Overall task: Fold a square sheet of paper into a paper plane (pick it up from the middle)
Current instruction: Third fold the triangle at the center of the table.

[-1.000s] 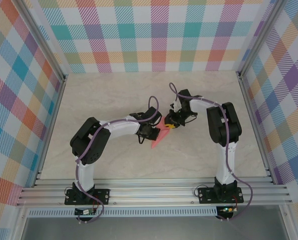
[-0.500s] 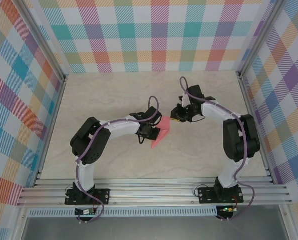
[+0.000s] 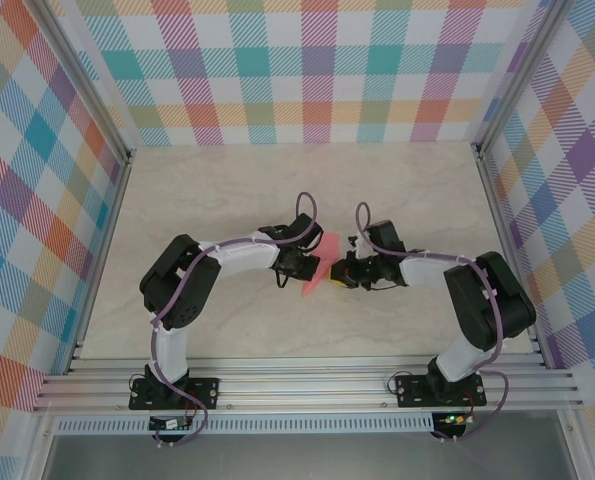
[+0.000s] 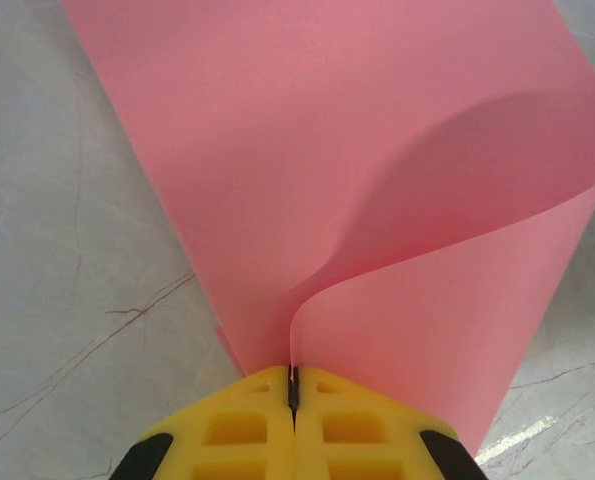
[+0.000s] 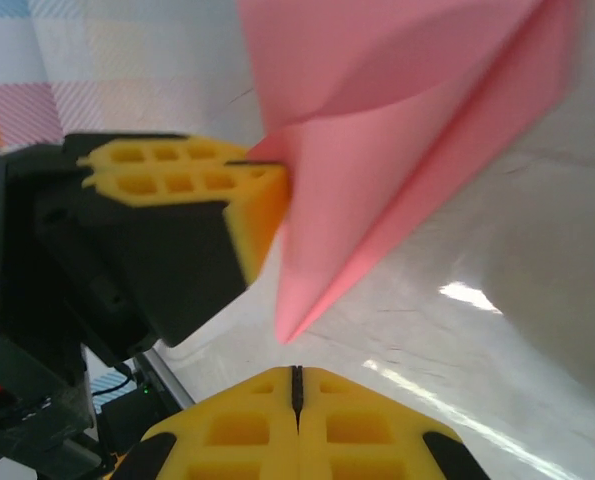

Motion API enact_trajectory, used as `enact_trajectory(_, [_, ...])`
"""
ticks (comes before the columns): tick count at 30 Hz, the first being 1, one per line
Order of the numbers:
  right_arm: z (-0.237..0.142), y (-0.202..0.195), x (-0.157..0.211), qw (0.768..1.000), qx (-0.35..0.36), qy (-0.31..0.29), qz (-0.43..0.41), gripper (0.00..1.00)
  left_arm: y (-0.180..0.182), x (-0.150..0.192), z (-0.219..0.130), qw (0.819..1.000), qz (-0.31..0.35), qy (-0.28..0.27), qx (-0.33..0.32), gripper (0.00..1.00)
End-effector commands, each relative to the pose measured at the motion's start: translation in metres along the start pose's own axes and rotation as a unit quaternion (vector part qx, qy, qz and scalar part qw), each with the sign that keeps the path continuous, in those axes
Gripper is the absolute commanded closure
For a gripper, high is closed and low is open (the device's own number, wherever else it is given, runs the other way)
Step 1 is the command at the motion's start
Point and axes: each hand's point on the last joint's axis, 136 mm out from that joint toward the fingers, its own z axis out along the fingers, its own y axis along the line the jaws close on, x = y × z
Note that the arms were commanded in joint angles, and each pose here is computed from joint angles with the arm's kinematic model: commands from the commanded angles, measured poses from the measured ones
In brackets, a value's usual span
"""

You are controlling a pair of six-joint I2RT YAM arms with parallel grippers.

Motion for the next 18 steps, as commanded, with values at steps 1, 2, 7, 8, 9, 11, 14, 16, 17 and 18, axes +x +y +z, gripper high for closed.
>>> enact_trajectory(1, [0.01, 0.02, 0.003, 0.999, -0.035, -0.015, -0.019, 1.0, 0.014, 0.017, 0.009, 0.999, -0.016, 0.028, -0.011, 1.0])
enact_trajectory(2, [0.015, 0.022, 0.007, 0.999, -0.037, -0.009, -0.022, 1.0, 0.014, 0.017, 0.009, 0.999, -0.016, 0.029, -0.011, 1.0])
enact_trajectory(7, [0.033, 0.027, 0.016, 0.999, -0.033, -0.001, -0.028, 1.0, 0.013, 0.018, 0.011, 0.999, -0.016, 0.031, -0.01, 1.0])
enact_trajectory(8, [0.036, 0.026, 0.018, 0.999, -0.03, -0.001, -0.028, 1.0, 0.013, 0.019, 0.011, 0.999, -0.015, 0.031, -0.009, 1.0])
enact_trajectory(9, [0.039, 0.025, 0.018, 0.999, -0.027, -0.001, -0.028, 1.0, 0.014, 0.019, 0.011, 0.999, -0.016, 0.032, -0.01, 1.0])
enact_trajectory(11, [0.043, 0.022, 0.021, 0.999, -0.022, 0.002, -0.024, 1.0, 0.014, 0.019, 0.011, 0.999, -0.017, 0.032, -0.009, 1.0])
enact_trajectory(14, [0.048, 0.02, 0.024, 0.999, -0.021, 0.004, -0.024, 1.0, 0.013, 0.018, 0.011, 0.999, -0.016, 0.032, -0.008, 1.0])
enact_trajectory(16, [0.051, 0.019, 0.026, 0.999, -0.018, 0.003, -0.026, 1.0, 0.014, 0.019, 0.011, 0.999, -0.016, 0.031, -0.008, 1.0])
enact_trajectory(17, [0.052, 0.018, 0.027, 1.0, -0.016, 0.003, -0.025, 1.0, 0.013, 0.019, 0.011, 0.999, -0.016, 0.031, -0.008, 1.0])
enact_trajectory(18, [0.053, 0.018, 0.028, 1.0, -0.016, 0.002, -0.027, 1.0, 0.013, 0.019, 0.012, 0.999, -0.017, 0.032, -0.008, 1.0])
